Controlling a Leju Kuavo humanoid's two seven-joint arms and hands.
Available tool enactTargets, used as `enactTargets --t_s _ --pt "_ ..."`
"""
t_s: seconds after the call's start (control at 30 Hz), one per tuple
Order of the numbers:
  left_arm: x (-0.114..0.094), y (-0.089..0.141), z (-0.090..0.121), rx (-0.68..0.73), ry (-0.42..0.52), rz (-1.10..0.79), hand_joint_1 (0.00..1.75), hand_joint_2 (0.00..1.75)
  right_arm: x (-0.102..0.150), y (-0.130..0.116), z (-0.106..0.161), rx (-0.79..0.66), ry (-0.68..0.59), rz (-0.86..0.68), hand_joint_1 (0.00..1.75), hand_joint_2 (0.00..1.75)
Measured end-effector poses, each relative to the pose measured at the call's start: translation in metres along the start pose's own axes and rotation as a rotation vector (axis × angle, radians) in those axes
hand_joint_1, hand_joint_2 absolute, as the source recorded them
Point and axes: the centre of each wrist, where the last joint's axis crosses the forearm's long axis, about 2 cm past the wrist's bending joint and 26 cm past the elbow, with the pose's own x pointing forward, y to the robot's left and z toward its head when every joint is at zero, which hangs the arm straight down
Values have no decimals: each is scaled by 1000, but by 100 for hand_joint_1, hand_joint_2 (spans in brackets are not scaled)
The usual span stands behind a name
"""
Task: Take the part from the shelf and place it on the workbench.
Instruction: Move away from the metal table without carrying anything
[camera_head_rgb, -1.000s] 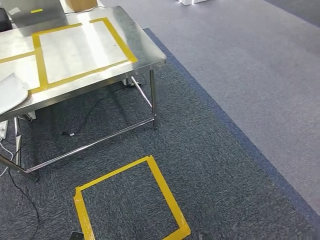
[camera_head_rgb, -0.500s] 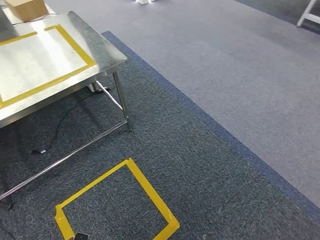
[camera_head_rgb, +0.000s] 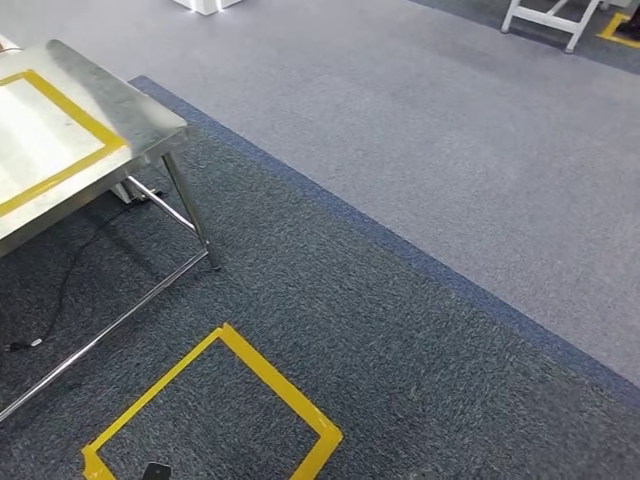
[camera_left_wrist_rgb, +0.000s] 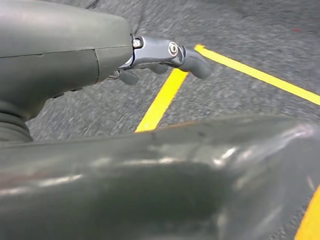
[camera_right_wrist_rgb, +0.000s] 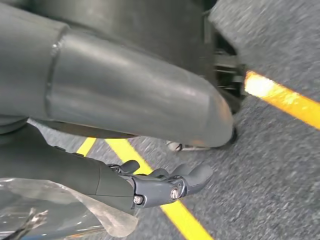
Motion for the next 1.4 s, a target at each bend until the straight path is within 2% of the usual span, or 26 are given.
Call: enactTargets --t_s 0.17,1.4 --pt "5 2 -4 -3 -9 -2 0 0 -1 0 0 6 5 -10 0 0" --pt "-2 -1 1 -22 16 -20 0 0 0 -1 0 12 0 -6 0 0"
